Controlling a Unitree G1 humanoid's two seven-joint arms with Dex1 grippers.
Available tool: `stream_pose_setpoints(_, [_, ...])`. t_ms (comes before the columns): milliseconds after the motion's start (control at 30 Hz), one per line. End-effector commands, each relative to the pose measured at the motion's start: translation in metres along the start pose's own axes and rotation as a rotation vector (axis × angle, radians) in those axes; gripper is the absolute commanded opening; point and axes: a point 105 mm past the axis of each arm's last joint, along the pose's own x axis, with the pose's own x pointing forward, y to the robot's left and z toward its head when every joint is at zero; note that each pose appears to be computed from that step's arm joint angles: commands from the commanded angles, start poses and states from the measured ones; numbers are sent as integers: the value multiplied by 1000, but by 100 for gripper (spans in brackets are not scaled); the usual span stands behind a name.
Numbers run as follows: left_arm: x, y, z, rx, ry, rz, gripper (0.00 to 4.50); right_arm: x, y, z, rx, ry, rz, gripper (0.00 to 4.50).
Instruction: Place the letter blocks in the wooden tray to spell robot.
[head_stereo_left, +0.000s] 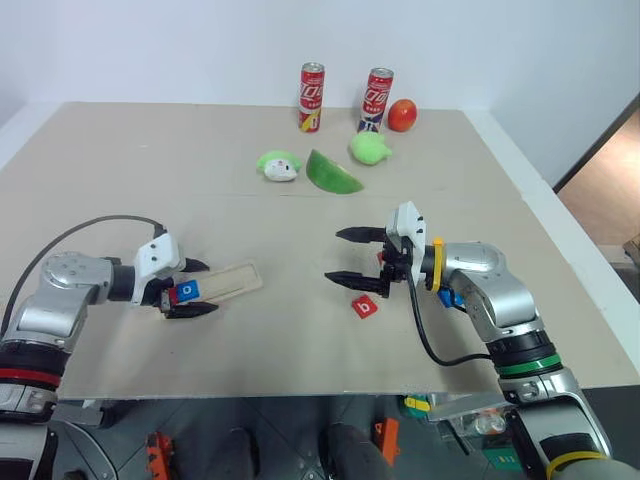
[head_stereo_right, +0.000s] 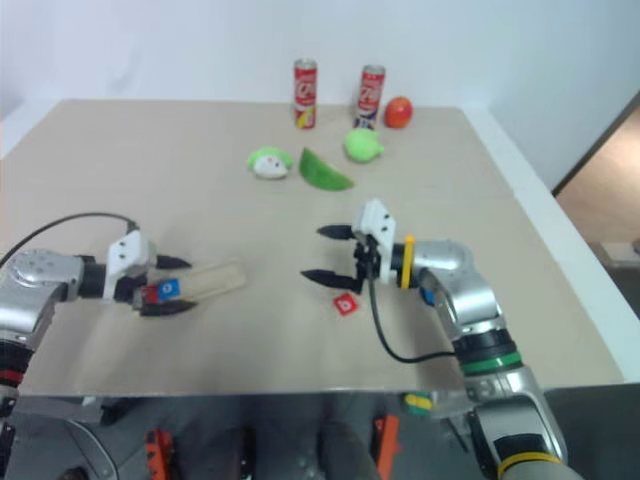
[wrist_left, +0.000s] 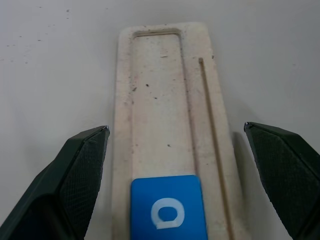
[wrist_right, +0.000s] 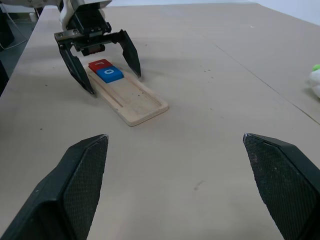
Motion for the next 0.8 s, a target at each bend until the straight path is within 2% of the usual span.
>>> stream_pose_setpoints(33, [0, -2, -9, -21, 15, 11, 450, -1, 2, 8, -38, -23, 5, 446])
stream_pose_setpoints(433, [-7, 10, -32, -118, 29, 106, 450, -1, 3, 8, -40, -20, 0, 446])
stream_pose_setpoints(700, [-1, 0, -43, -143, 54, 44, 450, -2, 2, 9, -41, -14, -4, 446])
stream_pose_setpoints(800, [0, 1, -40, -101, 51, 47, 360, -3, 3, 9, -39, -13, -6, 450])
